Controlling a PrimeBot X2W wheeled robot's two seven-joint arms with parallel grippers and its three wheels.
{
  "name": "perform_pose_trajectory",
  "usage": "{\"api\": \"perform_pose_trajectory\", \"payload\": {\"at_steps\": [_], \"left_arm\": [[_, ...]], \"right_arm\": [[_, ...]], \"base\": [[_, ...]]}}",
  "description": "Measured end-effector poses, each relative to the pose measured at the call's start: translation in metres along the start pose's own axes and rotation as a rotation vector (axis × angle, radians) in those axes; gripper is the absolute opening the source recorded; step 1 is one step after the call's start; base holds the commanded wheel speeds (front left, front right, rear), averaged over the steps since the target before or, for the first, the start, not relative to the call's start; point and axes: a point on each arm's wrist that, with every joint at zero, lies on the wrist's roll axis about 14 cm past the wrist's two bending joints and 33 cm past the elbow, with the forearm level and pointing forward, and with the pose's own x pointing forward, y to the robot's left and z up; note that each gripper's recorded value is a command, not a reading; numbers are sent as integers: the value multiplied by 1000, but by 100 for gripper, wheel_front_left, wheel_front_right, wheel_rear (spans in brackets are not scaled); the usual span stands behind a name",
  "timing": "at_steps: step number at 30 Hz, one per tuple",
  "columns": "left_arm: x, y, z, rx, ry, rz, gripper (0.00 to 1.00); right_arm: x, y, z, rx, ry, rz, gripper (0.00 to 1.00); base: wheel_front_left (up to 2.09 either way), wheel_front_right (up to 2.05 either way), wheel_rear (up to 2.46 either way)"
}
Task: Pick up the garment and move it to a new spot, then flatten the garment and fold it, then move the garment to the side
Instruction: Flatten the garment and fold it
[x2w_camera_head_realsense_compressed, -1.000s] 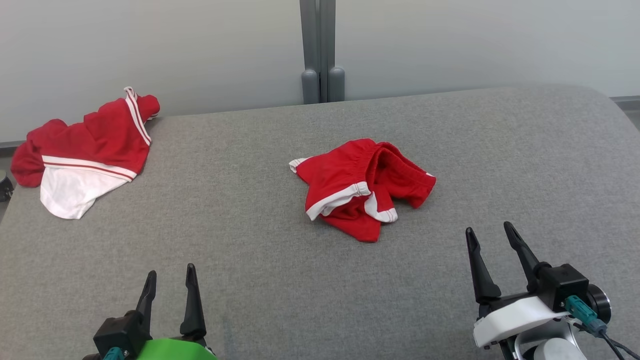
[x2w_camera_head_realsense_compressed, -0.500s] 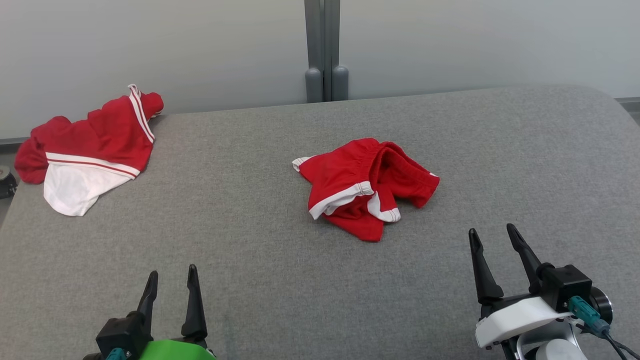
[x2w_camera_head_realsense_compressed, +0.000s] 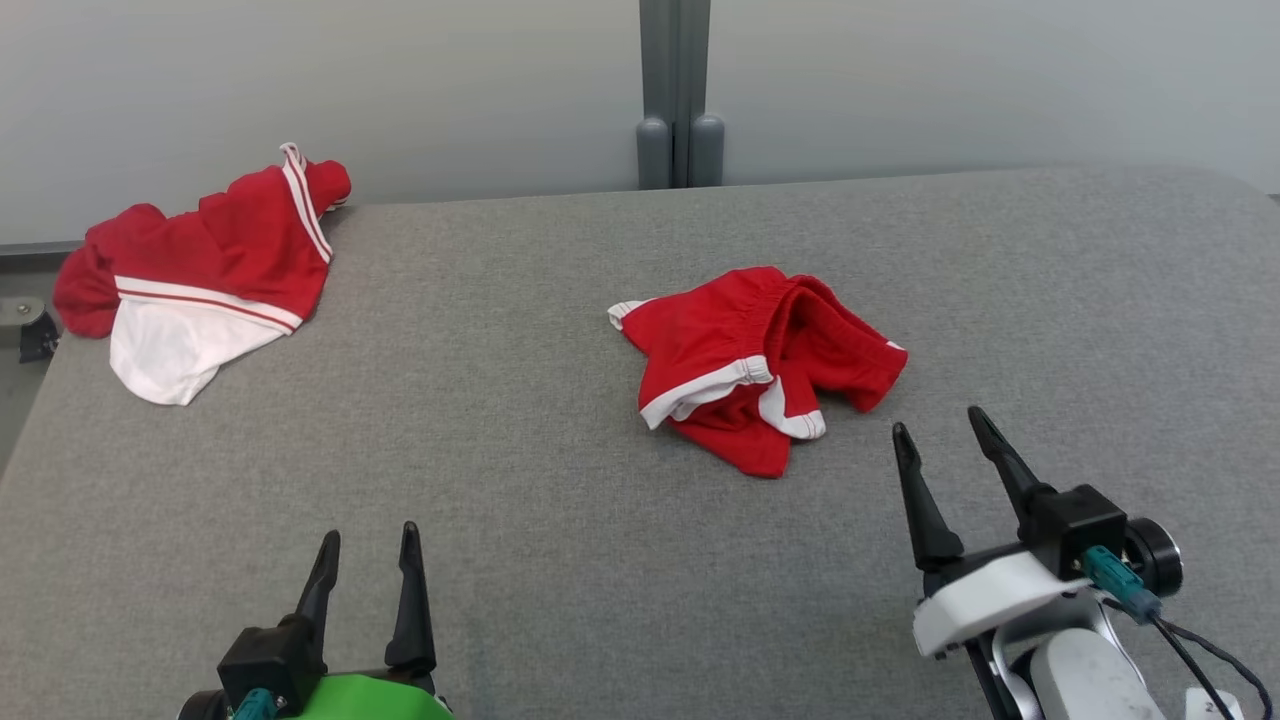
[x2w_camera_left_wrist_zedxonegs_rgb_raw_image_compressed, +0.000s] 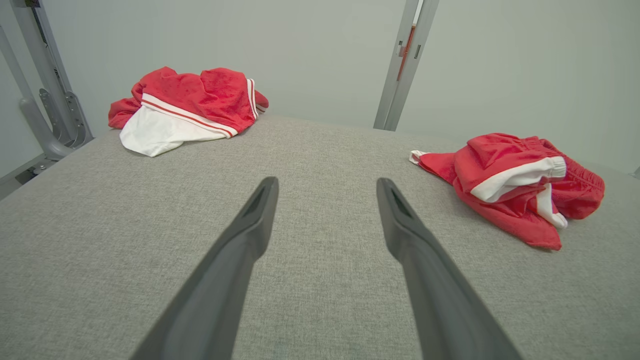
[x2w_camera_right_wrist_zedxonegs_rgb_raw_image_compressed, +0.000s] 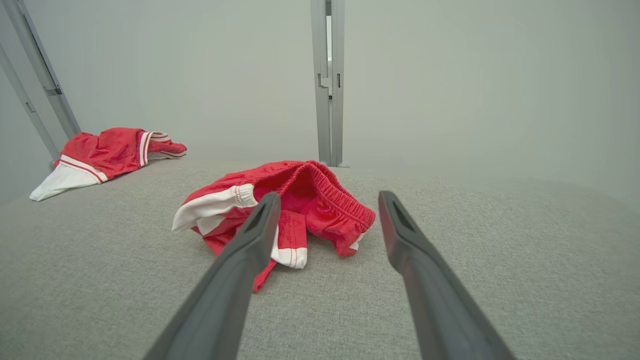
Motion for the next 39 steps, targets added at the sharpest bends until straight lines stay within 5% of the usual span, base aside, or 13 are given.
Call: {"api": "perform_pose_trajectory", "payload": {"at_steps": [13, 19, 20, 21, 22, 23, 29, 39], "left_arm": [[-5, 15, 6, -5, -17, 70, 100], [-6, 31, 4, -1, -7, 126, 100], [-6, 33, 4, 1, -5, 133, 100], [-7, 36, 3, 1, -1, 144, 100], [-7, 38, 2, 3, 2, 152, 100], [-8, 41, 2, 5, 5, 162, 100], [-8, 50, -2, 11, 18, 196, 100], [3, 32, 1, 3, 4, 136, 100]], "right_arm": [[82, 52, -33, -100, 117, 199, 100], [101, 71, -77, -101, 254, 265, 100], [102, 74, -83, -102, 274, 275, 86], [104, 79, -88, -100, 291, 288, 47], [108, 83, -91, -97, 297, 299, 30], [112, 86, -90, -90, 293, 305, 2], [122, 105, -83, -30, 258, 343, 0], [128, 141, 15, 62, -28, 446, 0]], "base": [[0, 0, 0], [0, 0, 0], [0, 0, 0], [0, 0, 0], [0, 0, 0], [0, 0, 0], [0, 0, 0], [0, 0, 0]]}}
